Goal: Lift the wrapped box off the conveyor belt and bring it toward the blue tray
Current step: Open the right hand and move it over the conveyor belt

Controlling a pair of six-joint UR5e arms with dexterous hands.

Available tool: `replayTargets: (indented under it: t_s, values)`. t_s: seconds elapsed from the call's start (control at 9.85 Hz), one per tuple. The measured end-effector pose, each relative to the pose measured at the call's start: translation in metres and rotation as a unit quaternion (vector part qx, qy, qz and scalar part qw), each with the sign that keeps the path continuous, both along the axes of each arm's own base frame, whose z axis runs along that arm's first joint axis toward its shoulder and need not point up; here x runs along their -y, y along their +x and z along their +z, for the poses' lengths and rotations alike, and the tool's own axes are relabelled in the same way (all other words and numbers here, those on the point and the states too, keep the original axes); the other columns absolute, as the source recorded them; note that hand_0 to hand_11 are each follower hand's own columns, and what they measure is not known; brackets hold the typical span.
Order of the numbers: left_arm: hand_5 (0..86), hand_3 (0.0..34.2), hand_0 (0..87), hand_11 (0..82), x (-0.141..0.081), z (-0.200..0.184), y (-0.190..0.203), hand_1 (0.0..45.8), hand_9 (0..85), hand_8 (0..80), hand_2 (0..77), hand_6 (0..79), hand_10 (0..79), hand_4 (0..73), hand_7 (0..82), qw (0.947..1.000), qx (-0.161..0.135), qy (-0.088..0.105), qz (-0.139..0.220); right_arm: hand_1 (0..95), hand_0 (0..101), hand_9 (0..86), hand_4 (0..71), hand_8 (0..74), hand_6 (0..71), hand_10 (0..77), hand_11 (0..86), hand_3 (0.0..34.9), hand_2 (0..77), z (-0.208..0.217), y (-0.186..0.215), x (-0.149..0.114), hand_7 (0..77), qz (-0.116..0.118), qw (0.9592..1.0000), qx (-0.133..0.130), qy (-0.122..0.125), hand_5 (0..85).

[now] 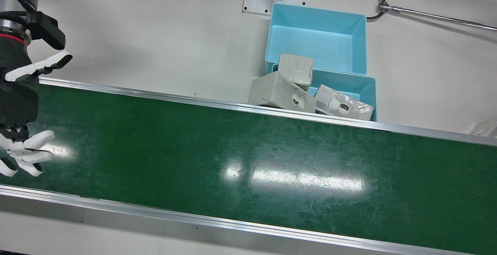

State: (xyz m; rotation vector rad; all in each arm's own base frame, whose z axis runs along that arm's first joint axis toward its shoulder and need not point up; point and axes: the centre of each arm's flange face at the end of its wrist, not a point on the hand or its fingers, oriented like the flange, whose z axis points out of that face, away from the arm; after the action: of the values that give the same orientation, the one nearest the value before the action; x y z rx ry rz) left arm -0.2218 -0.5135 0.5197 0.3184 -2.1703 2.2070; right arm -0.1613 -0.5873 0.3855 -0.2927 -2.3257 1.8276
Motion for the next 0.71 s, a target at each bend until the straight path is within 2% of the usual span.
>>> replayTargets:
  t_s: [0.1,0.2,0.3,0.71]
  values:
    - [1.1,0.0,0.0,0.5,0.000,0.000,0.000,0.0,0.0,0.5,0.5,0.0,0.0,0.0,0.5,1.0000,0.000,0.000,0.000,8.2,46,17.5,4.4,0.0,16.9,0.0,1.6,0.0,1.1,-0.001,-0.002,0.000,20.7,-0.002,1.0000,0.000,0.000,2.2]
    - [1.1,0.0,0.0,0.5,0.000,0.000,0.000,0.0,0.0,0.5,0.5,0.0,0.0,0.0,0.5,1.0000,0.000,0.000,0.000,8.2,46,17.5,4.4,0.0,16.9,0.0,1.6,0.0,1.1,-0.002,-0.003,0.000,20.7,-0.003,1.0000,0.000,0.002,2.2]
    - [1.1,0.0,0.0,0.5,0.000,0.000,0.000,0.0,0.0,0.5,0.5,0.5,0.5,0.0,0.5,1.0000,0.000,0.000,0.000,9.8,46,1.1,6.5,1.6,1.6,0.0,1.1,0.0,1.6,-0.004,-0.004,0.001,7.6,-0.004,1.0000,0.001,0.003,2.7]
    - [1.1,0.0,0.0,0.5,0.000,0.000,0.000,0.0,0.0,0.5,0.5,0.5,0.5,0.5,0.5,1.0000,0.000,0.000,0.000,9.8,46,1.1,8.2,2.7,1.6,0.0,1.1,0.0,2.2,-0.013,-0.008,0.003,7.6,-0.006,0.9999,0.005,0.010,3.3]
